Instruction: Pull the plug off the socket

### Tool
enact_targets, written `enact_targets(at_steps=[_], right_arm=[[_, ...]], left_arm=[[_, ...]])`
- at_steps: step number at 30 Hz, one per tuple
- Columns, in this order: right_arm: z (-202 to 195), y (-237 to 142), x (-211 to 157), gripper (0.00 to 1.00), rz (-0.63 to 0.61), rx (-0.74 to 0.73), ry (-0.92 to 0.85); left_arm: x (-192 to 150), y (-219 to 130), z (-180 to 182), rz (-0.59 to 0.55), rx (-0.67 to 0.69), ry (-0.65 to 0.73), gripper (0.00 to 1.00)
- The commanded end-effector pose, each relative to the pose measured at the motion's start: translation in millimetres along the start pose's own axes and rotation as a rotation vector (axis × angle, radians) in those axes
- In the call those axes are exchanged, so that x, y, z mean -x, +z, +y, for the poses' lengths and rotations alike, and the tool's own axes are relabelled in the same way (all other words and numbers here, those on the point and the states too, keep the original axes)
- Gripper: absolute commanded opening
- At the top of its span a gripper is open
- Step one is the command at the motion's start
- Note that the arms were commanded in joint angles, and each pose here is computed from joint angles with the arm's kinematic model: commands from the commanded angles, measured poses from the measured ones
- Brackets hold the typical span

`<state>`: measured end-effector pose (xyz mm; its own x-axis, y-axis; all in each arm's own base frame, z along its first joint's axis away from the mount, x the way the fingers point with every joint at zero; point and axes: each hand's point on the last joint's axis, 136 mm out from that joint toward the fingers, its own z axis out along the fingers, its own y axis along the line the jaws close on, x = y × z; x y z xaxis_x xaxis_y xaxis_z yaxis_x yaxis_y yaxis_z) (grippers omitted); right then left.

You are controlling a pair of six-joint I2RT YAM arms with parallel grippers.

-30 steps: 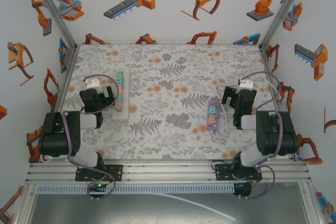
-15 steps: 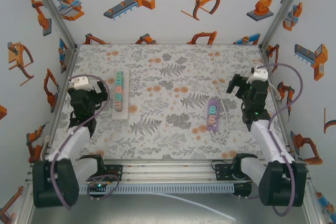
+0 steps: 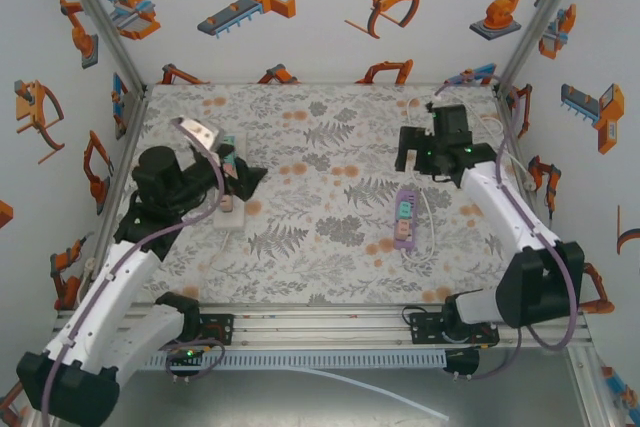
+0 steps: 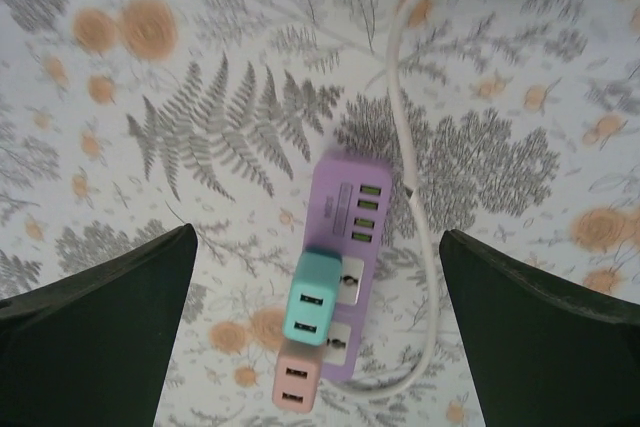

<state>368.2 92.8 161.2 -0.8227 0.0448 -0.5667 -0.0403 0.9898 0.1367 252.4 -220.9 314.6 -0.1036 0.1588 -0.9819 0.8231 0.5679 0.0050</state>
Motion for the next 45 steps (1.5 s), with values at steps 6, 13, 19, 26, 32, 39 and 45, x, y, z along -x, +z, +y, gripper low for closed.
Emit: enact_targets(at_steps=[6,13,19,26,32,39,45], right_arm=[[-8.6,25.5,-67.2,0.98,0.162,-0.182,0.049],[-3.4,36.9,-99.9,0.79,0.154,-0.162,0.095],[2.6,58.8,-113.7,0.79,0.168,-0.142,0.081],[6.4,66.9,-114.6,0.54,0.165,-0.134,-0.044],[28.4,54.6,-100.7,0.39,0.119,-0.015,-0.234],[99.1,30.7,-101.7,0.2,0.065,0.25,-0.564],[165.3,11.9,-139.0,0.2,0.087,0.449,-0.934]], left_arm=[[-32.7,32.1,-110.4,0.116,-0.422,0.306,0.97],[-48.1,53.8,-111.6,0.187,-0.434,0.324,0.97],[-49.1,59.6,-109.6,0.192,-0.419,0.332,0.97],[-59.8,54.4,-102.6,0.23,-0.374,0.337,0.97],[-72.9,42.1,-96.3,0.286,-0.338,0.36,0.97],[-83.6,10.0,-106.0,0.295,-0.384,0.419,0.97],[-102.0,-23.6,-118.0,0.366,-0.46,0.432,0.97]])
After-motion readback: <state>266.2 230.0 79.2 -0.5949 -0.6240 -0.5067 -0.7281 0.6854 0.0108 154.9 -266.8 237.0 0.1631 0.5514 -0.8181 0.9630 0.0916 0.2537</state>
